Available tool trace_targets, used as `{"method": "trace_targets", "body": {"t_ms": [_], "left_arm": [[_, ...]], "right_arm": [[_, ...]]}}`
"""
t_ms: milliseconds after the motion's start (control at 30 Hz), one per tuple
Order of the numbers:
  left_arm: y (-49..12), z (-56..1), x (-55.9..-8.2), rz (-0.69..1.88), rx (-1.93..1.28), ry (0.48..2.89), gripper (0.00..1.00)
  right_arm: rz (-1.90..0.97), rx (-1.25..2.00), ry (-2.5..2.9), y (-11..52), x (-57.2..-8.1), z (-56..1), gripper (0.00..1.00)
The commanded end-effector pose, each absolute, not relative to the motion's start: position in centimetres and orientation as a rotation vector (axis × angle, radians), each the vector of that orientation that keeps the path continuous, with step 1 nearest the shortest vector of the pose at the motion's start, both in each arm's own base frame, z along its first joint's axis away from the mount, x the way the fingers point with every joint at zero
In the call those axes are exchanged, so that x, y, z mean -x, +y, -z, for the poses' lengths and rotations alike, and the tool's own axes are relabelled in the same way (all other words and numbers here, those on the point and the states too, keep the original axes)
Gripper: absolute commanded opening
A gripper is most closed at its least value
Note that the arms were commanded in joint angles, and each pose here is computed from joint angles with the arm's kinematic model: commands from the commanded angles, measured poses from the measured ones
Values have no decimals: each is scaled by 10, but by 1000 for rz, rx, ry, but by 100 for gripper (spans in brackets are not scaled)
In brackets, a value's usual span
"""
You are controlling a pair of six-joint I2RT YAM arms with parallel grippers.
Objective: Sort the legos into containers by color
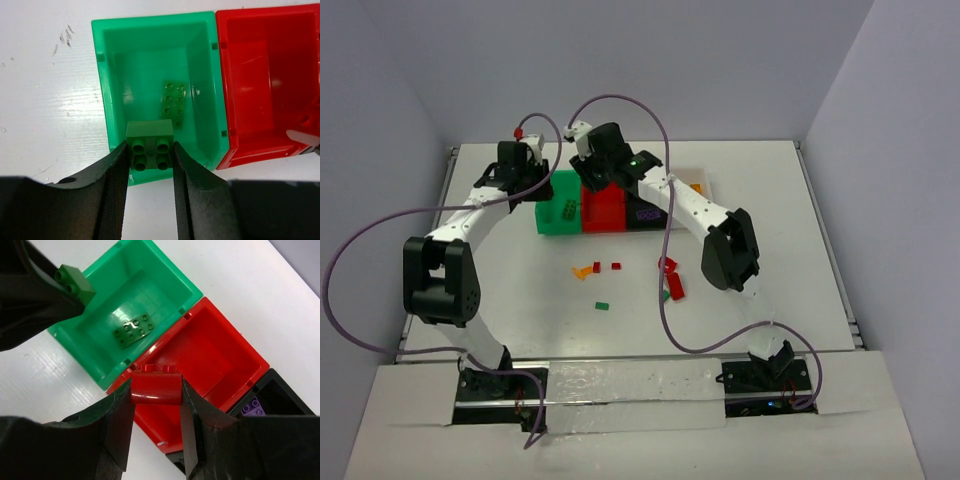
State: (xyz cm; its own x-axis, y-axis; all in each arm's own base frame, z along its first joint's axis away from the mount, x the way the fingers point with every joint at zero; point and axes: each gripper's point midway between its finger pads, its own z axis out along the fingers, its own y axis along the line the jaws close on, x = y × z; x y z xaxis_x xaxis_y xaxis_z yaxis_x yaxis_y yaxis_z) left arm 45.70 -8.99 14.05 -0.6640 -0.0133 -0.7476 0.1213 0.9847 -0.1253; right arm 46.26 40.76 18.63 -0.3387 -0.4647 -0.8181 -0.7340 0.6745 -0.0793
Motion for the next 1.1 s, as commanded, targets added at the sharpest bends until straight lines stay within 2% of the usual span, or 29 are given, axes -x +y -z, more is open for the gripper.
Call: {"method": "trace_targets", "body": {"t_ms": [0, 133, 167, 200, 367, 433, 533, 633, 767, 800, 833, 1000, 1067], "left_arm": [[-101, -165, -483, 220, -78, 2198, 13], [-105, -159, -488, 214, -78, 2216, 19], [-105, -157, -491, 209, -75, 2221, 24], [-105, -157, -491, 204, -73, 2223, 24], [-107, -154, -493, 199, -76, 2236, 48], [-108, -158, -492, 209, -77, 2231, 58], [-110, -168, -489, 225, -89, 2211, 70], [-113, -184, -483, 251, -125, 2183, 85], [-130, -209, -451, 347, -365, 2107, 89], [-136, -216, -433, 370, -511, 2052, 89], [-137, -228, -420, 365, -606, 1992, 89], [-152, -180, -344, 508, -979, 1984, 84], [-154, -161, -327, 531, -1050, 2005, 82]], "right_arm": [[-385, 844, 1946, 406, -487, -198, 2], [-383, 848, 1974, 402, -491, -181, 7], [-386, 847, 1985, 401, -491, -176, 13], [-390, 849, 1990, 400, -491, -173, 18], [-411, 866, 2016, 399, -487, -165, 61], [-424, 869, 2019, 400, -484, -167, 70], [-451, 863, 2017, 400, -479, -175, 77], [-487, 853, 2005, 400, -471, -193, 79], [-557, 802, 1992, 385, -454, -231, 82], [-601, 781, 1965, 378, -445, -255, 87], [-616, 767, 1978, 366, -441, -256, 97], [-666, 730, 1930, 312, -407, -307, 100], [-652, 713, 1961, 288, -399, -303, 100]]}}
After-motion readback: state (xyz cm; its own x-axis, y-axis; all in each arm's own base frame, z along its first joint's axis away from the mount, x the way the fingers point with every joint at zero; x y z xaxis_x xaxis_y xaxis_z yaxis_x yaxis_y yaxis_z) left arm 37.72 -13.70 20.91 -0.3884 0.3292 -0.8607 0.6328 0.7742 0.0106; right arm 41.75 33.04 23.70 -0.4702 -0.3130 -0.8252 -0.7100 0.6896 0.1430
